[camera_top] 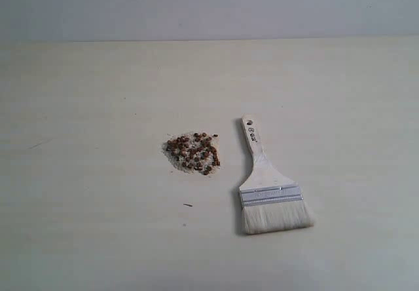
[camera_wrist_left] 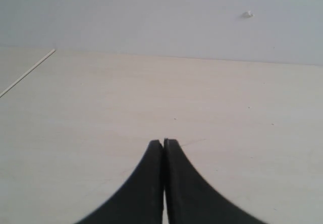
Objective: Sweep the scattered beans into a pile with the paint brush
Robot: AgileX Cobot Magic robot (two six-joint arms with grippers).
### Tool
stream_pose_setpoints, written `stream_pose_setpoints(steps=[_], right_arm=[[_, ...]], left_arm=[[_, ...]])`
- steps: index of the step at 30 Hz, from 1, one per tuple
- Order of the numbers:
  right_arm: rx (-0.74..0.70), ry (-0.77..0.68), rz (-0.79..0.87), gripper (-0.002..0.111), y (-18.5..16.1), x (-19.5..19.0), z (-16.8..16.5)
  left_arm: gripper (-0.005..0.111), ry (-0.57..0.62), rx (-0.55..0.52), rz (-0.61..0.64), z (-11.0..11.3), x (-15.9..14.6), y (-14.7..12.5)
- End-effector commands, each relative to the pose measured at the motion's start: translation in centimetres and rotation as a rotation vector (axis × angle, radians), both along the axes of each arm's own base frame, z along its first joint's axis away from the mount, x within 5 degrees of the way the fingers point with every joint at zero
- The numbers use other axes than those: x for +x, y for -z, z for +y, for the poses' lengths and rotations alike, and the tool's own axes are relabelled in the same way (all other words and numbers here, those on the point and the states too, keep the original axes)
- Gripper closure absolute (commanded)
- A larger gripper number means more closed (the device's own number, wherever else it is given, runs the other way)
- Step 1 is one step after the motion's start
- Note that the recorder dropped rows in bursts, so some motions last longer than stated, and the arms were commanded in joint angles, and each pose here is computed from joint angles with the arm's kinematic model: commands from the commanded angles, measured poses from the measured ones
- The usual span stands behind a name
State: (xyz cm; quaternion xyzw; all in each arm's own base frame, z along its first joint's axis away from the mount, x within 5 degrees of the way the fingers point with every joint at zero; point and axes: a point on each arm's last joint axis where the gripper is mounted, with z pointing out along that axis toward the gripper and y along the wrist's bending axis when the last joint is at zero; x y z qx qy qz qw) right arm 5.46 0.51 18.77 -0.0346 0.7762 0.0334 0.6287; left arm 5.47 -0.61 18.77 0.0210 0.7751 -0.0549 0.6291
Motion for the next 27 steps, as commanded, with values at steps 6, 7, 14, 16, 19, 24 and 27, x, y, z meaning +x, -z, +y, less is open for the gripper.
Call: stream_pose_setpoints(steps=[6,7,14,16,19,24,27], right_arm=[[-0.005,0.003,-0.003,0.108,0.11,-0.03,-0.02],[-0.005,0.003,-0.003,0.108,0.11,-0.03,-0.02],[-0.005,0.003,-0.003,0.108,0.11,-0.03,-0.02],[-0.004,0.003,0.0,0.108,0.13,-0.03,-0.02],[-0.005,0.003,0.013,0.108,0.25,-0.06,-0.03],[-0.005,0.003,0.013,0.108,0.25,-0.06,-0.03],[-0.005,0.003,0.013,0.108,0.25,-0.06,-0.03]], left_arm=[[0.107,0.002,0.006,-0.008,0.0,-0.03,0.02],[0.107,0.002,0.006,-0.008,0.0,-0.03,0.02],[0.107,0.002,0.006,-0.008,0.0,-0.03,0.02],[0.107,0.002,0.006,-0.008,0.0,-0.03,0.02],[0.107,0.002,0.006,-0.008,0.0,-0.03,0.02],[0.107,0.002,0.006,-0.008,0.0,-0.03,0.02],[0.107,0.002,0.006,-0.008,0.0,-0.03,0.02]])
